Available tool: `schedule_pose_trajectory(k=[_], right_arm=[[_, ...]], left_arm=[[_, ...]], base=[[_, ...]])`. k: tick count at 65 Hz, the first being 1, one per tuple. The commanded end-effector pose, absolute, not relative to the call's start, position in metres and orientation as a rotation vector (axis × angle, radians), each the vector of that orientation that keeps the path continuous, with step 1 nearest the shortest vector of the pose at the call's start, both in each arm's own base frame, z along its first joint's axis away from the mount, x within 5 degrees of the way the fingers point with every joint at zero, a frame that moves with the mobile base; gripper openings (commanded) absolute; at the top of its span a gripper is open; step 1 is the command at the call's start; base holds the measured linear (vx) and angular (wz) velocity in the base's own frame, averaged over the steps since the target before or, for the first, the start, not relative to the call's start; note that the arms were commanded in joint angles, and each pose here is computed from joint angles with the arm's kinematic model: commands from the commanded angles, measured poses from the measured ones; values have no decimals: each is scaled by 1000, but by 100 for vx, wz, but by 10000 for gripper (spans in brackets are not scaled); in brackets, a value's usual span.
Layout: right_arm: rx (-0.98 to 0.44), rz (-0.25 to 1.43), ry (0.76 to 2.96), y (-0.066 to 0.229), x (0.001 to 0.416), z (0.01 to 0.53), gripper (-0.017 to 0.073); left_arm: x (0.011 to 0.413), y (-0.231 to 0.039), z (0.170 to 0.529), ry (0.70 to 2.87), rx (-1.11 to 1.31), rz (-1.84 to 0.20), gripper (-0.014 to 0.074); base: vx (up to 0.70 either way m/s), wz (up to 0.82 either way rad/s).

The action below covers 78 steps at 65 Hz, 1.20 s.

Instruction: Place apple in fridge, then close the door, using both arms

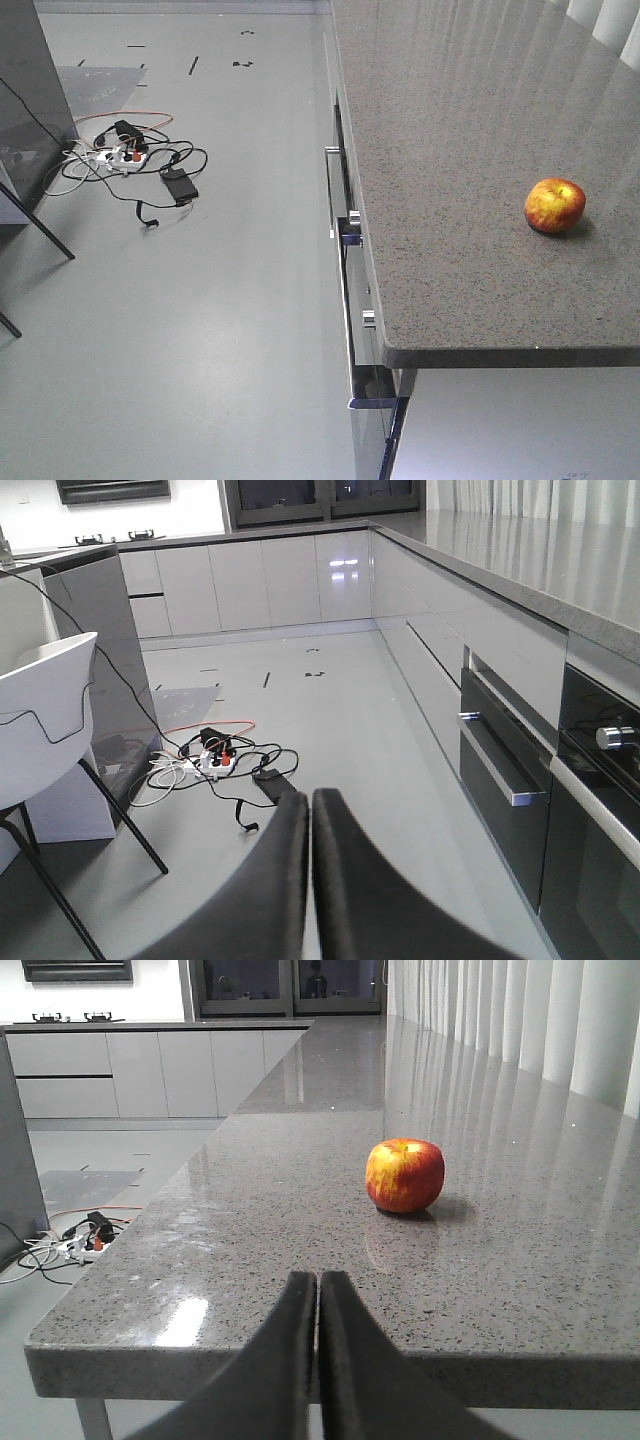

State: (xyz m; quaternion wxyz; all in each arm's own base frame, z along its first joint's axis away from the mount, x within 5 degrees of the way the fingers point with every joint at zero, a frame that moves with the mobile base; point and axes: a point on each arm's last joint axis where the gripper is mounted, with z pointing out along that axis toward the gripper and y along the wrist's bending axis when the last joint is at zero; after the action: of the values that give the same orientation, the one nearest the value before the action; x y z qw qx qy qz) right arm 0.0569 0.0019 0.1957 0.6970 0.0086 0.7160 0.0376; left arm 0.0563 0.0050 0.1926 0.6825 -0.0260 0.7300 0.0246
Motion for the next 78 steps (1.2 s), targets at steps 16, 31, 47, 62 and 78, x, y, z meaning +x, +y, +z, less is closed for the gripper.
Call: schedule_pose_trajectory(k=[16,31,47,62,78], right_arm=[[10,88,1518,3,56,202,-3],[10,88,1518,3,56,202,-3],[10,88,1518,3,56,202,-3],[10,88,1518,3,56,202,-3],[17,107,1482,3,56,205,-3]], left_arm=[[54,3,206,1537,-48,34,-7],[54,3,206,1537,-48,34,-7],[54,3,206,1537,-48,34,-7],[54,3,206,1537,-48,34,-7],[54,3,206,1537,-48,34,-7]], base=[[0,0],[0,0],[0,0],[0,0],[0,0]])
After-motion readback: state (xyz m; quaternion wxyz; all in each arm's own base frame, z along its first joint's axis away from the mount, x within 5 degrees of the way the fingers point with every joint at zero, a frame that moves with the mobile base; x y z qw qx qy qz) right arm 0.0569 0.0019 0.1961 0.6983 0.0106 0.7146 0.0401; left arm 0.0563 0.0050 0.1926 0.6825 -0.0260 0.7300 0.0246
